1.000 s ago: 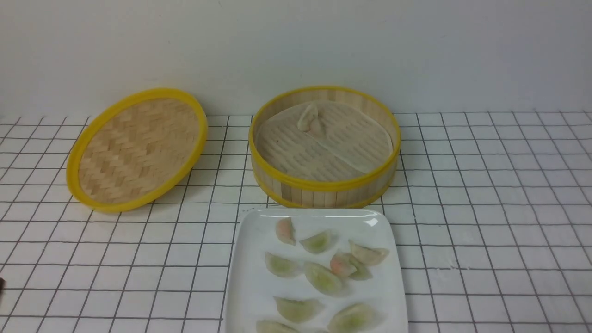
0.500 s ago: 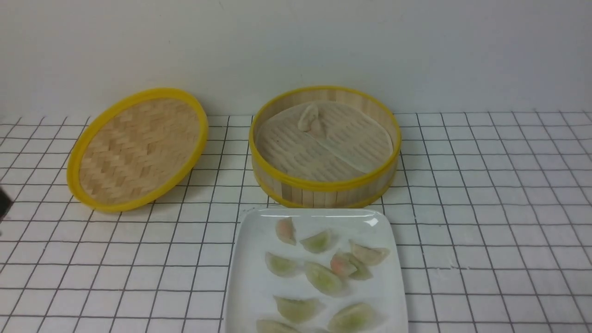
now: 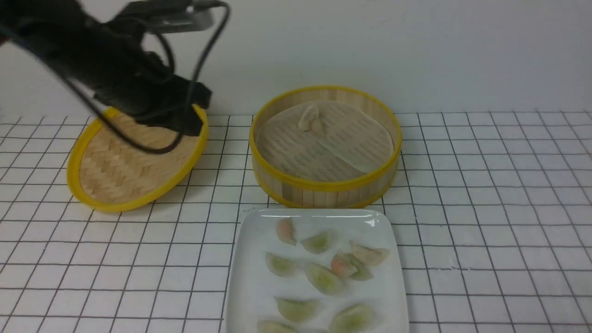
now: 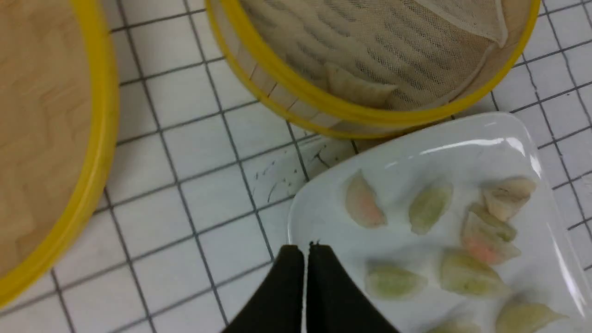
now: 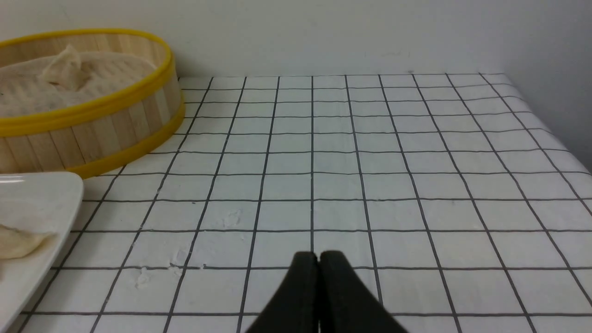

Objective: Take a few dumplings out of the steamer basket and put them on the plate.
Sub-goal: Use the left arm to grab a dumpling from the steamer

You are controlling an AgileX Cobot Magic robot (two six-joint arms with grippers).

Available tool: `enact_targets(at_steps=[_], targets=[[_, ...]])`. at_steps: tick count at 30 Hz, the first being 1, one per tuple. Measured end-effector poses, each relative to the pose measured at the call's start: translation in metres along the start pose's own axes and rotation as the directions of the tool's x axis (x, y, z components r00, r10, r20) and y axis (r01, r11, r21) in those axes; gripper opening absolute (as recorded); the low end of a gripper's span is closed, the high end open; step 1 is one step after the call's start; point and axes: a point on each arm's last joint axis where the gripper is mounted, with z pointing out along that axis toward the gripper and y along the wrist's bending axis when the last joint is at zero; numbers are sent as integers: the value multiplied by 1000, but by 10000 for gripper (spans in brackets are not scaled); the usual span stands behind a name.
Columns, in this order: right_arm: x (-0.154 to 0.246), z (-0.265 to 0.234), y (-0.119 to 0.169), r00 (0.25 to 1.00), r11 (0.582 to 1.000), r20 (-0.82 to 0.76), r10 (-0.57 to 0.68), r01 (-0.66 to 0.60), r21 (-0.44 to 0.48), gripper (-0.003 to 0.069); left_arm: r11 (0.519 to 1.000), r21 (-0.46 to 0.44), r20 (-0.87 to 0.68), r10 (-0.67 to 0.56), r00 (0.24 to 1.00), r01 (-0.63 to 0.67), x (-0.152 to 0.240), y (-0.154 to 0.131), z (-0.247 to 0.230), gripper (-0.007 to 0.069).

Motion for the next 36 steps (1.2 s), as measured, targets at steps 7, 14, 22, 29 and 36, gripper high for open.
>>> enact_targets(at_steps=[7,14,22,29,36], targets=[[0,0,0,1000,1000,0,0,0,0,-8,984,-106,-84,133,988,-142,-66,-11,82,-6],[0,0,0,1000,1000,0,0,0,0,-8,977,-106,81,194,978,-185,-104,-16,121,-6],[0,0,0,1000,1000,0,0,0,0,-8,958,-49,86,286,955,-282,-96,-14,182,-1],[0,0,0,1000,1000,0,0,0,0,-8,956,-51,70,294,953,-291,-87,-4,214,129],[0,0,0,1000,1000,0,0,0,0,-8,943,-83,177,332,927,-322,-97,-5,212,335]])
